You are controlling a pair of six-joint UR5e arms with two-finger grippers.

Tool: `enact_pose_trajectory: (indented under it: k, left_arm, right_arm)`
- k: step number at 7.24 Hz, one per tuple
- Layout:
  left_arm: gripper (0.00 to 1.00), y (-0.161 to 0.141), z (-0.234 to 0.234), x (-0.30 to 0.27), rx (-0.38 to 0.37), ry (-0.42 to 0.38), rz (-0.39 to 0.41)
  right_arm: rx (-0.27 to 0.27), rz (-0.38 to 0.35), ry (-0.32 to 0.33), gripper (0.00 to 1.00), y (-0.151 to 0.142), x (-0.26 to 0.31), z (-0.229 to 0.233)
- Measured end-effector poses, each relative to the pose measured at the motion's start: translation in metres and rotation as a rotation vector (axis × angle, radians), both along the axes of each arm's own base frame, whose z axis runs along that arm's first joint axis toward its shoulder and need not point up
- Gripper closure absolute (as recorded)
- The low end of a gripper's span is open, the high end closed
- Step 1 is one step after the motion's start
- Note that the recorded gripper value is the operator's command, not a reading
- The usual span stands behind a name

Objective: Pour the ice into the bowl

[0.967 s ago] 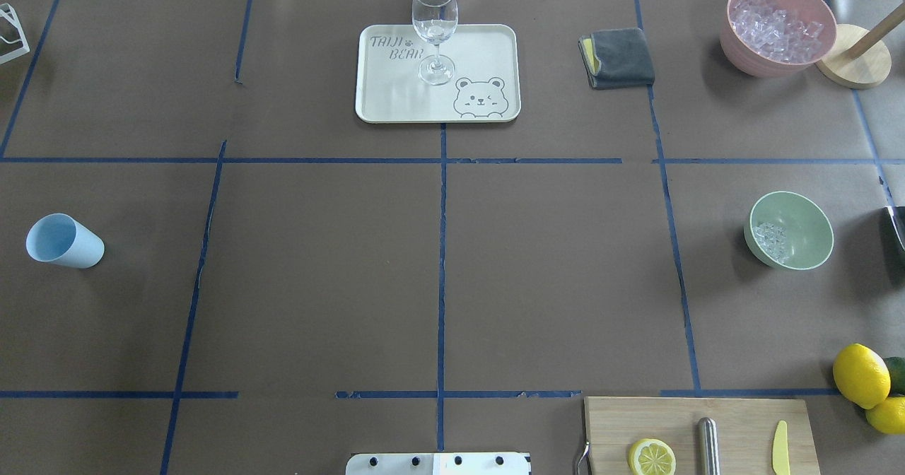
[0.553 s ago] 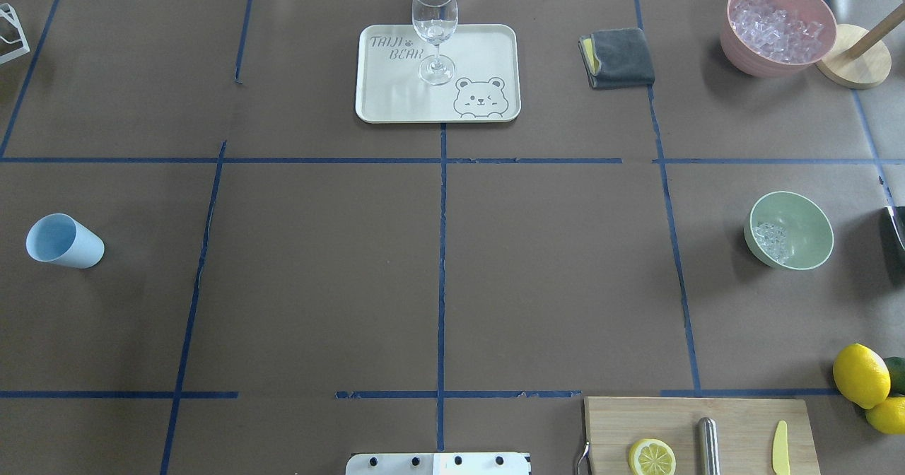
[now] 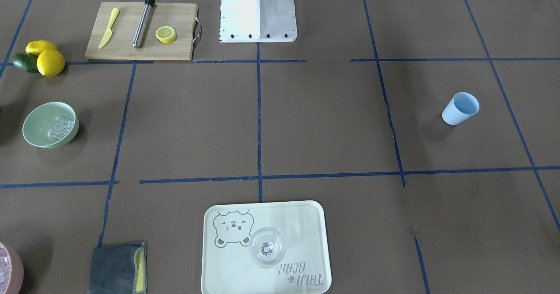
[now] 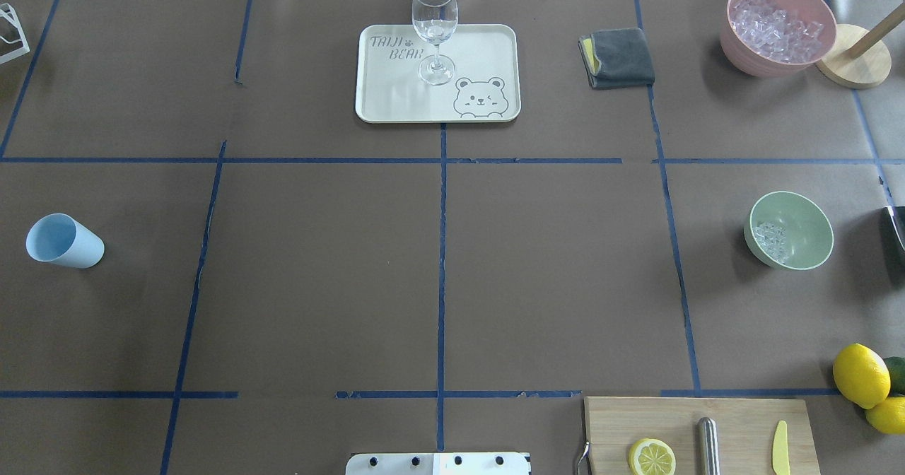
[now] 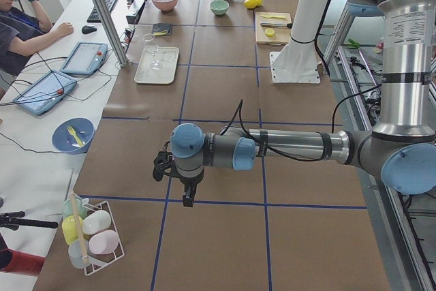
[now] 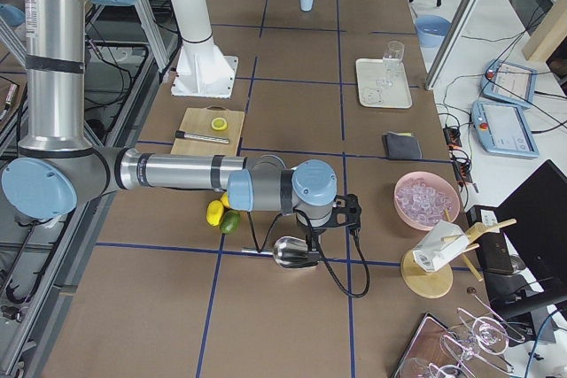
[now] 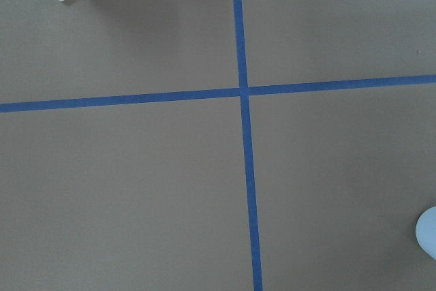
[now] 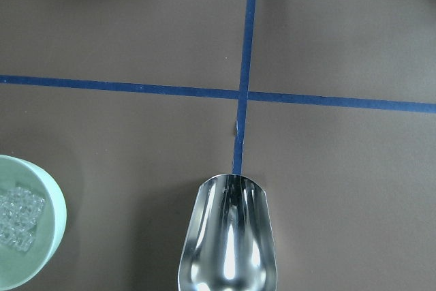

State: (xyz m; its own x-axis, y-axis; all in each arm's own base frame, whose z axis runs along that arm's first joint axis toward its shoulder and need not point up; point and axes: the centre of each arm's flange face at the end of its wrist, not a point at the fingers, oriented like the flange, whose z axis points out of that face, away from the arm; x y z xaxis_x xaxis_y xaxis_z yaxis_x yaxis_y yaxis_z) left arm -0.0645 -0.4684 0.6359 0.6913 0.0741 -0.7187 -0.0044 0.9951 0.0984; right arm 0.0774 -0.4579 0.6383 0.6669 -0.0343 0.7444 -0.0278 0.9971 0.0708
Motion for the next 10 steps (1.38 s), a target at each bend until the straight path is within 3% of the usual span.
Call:
enact_pose_trajectory:
  k: [10]
  left_arm:
    - [0.0, -0.001, 0.015, 0.0, 0.02, 0.0, -0.001]
  right_arm:
    - [-0.015, 0.019, 0.001, 0.0, -0.002, 0.0, -0.003]
